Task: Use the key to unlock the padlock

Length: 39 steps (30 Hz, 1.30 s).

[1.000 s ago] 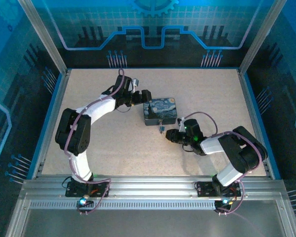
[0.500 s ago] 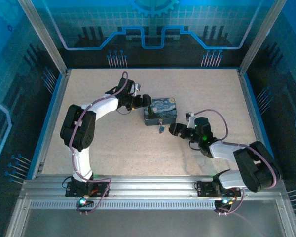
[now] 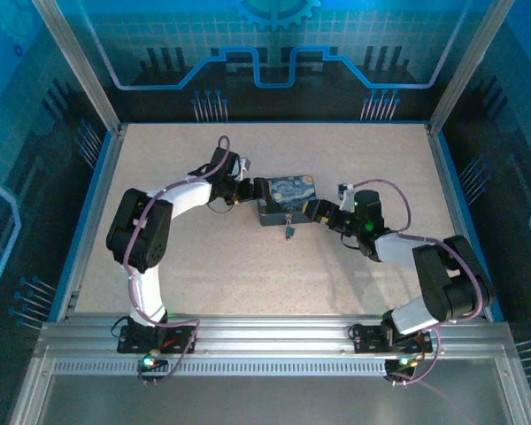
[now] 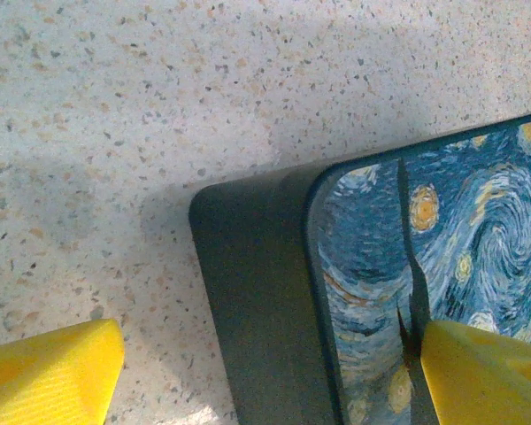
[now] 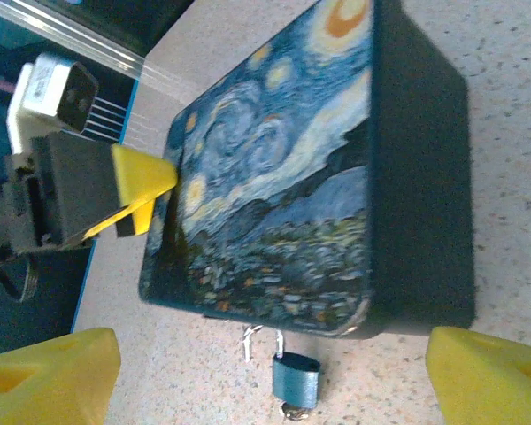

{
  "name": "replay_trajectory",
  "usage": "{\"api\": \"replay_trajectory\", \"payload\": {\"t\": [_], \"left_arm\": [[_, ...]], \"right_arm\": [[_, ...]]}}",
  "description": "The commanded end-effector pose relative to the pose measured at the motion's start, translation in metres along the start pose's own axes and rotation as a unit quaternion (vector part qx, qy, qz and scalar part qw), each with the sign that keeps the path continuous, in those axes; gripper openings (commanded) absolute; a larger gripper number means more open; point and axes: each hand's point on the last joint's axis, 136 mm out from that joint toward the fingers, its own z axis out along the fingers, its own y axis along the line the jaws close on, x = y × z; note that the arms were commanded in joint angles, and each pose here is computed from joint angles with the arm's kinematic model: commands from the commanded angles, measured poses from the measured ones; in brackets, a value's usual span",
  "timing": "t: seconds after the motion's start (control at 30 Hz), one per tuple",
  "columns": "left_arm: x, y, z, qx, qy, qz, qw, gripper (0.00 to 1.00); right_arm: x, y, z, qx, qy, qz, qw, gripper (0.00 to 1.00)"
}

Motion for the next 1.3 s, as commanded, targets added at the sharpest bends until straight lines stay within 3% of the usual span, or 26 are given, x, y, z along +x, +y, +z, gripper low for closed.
{"api": "replay_trajectory", "payload": {"t": [0.0,0.57,0.67,0.9,1.13,1.27], "left_arm": [[0.025,0.019,-0.006,-0.025,0.022,-0.028,0.999,0.88],[0.071,0.025,-0.051,-0.017,-0.005,-0.073,0.997,0.87],[0.076,0.026,-0.054,-0.015,-0.007,-0.082,0.997,0.87],[0.069,0.021,-0.066,-0.012,-0.027,-0.076,0.997,0.87],[0.035,-0.015,-0.112,0.016,-0.092,-0.033,0.995,0.89],[0.025,-0.041,-0.123,0.049,-0.092,-0.026,0.994,0.88]], "right_arm": [[-0.011,0.002,0.006,-0.015,0.013,0.008,1.000,0.90],[-0.032,0.019,0.062,-0.101,0.067,0.033,0.992,0.91],[-0.038,0.012,0.064,-0.081,0.055,0.029,0.995,0.89],[-0.034,0.002,0.026,-0.034,0.025,-0.002,0.999,0.89],[0.009,0.009,-0.022,-0.028,0.048,-0.030,0.998,0.91],[0.034,0.015,-0.032,-0.042,0.070,-0.023,0.996,0.90]]}}
